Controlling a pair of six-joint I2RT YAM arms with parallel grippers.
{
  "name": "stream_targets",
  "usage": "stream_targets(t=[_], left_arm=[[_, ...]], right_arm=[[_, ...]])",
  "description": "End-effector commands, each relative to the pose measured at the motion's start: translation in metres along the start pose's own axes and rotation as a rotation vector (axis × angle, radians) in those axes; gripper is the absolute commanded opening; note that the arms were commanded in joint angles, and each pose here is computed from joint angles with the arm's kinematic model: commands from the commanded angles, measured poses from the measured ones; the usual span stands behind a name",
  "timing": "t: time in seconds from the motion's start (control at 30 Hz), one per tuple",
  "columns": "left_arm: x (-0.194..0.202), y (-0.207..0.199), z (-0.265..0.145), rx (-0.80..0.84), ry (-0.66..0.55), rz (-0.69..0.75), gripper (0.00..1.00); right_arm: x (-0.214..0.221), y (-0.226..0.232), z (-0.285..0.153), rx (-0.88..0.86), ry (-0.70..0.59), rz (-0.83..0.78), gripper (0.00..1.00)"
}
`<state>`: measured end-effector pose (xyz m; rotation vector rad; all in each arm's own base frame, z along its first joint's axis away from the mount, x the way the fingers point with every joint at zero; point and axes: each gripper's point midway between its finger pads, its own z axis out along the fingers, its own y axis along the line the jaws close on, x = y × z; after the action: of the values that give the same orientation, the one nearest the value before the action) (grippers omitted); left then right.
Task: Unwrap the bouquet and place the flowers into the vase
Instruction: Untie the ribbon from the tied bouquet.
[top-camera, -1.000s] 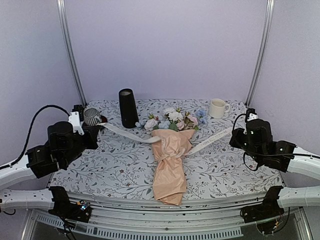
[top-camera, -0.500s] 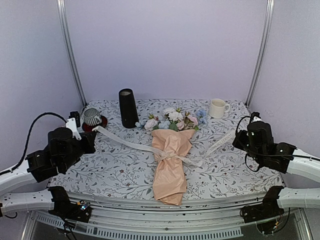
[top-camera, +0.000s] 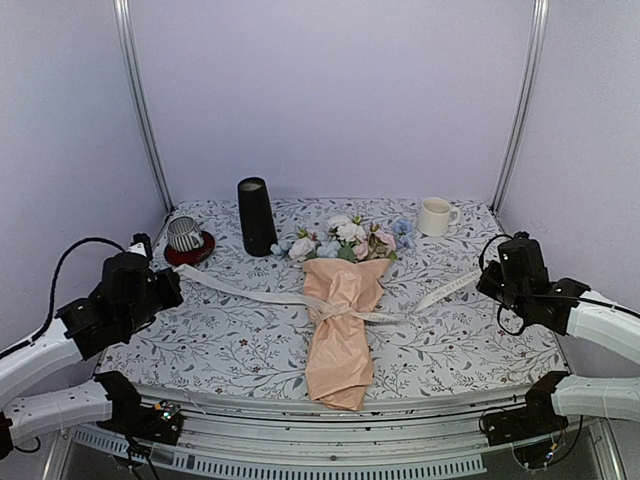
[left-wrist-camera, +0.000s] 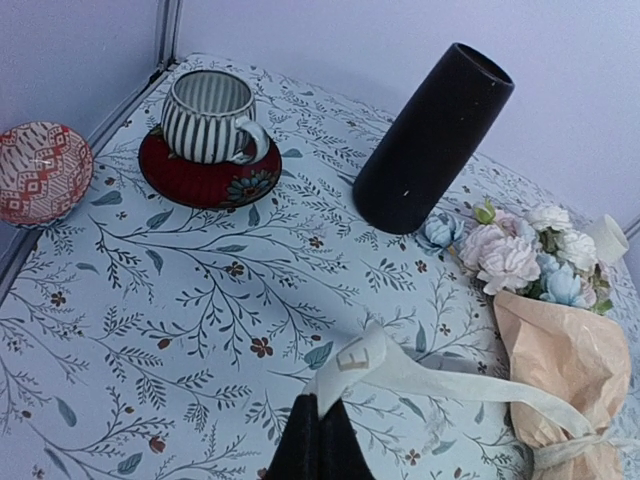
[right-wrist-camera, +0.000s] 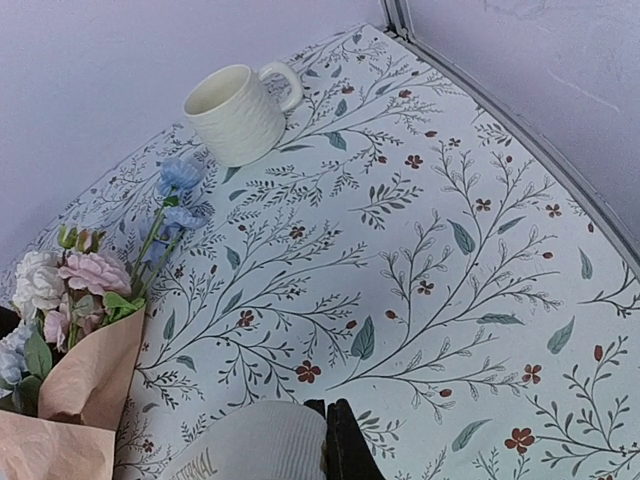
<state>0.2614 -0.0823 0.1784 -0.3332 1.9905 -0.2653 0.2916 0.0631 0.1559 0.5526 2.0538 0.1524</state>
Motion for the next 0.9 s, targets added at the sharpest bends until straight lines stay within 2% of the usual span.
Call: stream_targets(t=[0.0,0.2,0.5,0.6,0.7,0.77,0.83,0.87], left_arm=[[0.019,0.007,0.013,0.029,0.098,-0.061,0.00],[0.041,0.041,0.026,-0.074,0.172,-0.170,0.00],[0.021,0.065,0.014,-0.147,0.081,-0.225,0.02],[0.010,0.062,0.007,-0.124,0.045,-0.231,0.01],[-0.006,0.057,-0.004,-0.084,-0.014,-0.232,0.03],[-0.016,0.057,-0.012,-0.077,-0.056,-0.237,0.14],[-0.022,0.063,-0.020,-0.103,-0.084,-0.252,0.34],[-0.024,0.067,-0.023,-0.125,-0.094,-0.266,0.40]], right_arm=[[0.005,-0.003,0.011,0.002,0.076,0.017,0.02],[0.027,-0.032,0.023,0.092,0.128,0.119,0.06],[0.020,-0.057,0.015,0.148,0.073,0.195,0.09],[0.012,-0.058,0.010,0.140,0.040,0.206,0.13],[0.005,-0.056,0.006,0.126,0.022,0.195,0.26],[0.001,-0.056,0.002,0.128,0.013,0.195,0.40],[-0.003,-0.058,-0.001,0.139,0.001,0.196,0.47],[-0.005,-0.059,-0.002,0.143,-0.005,0.196,0.49]])
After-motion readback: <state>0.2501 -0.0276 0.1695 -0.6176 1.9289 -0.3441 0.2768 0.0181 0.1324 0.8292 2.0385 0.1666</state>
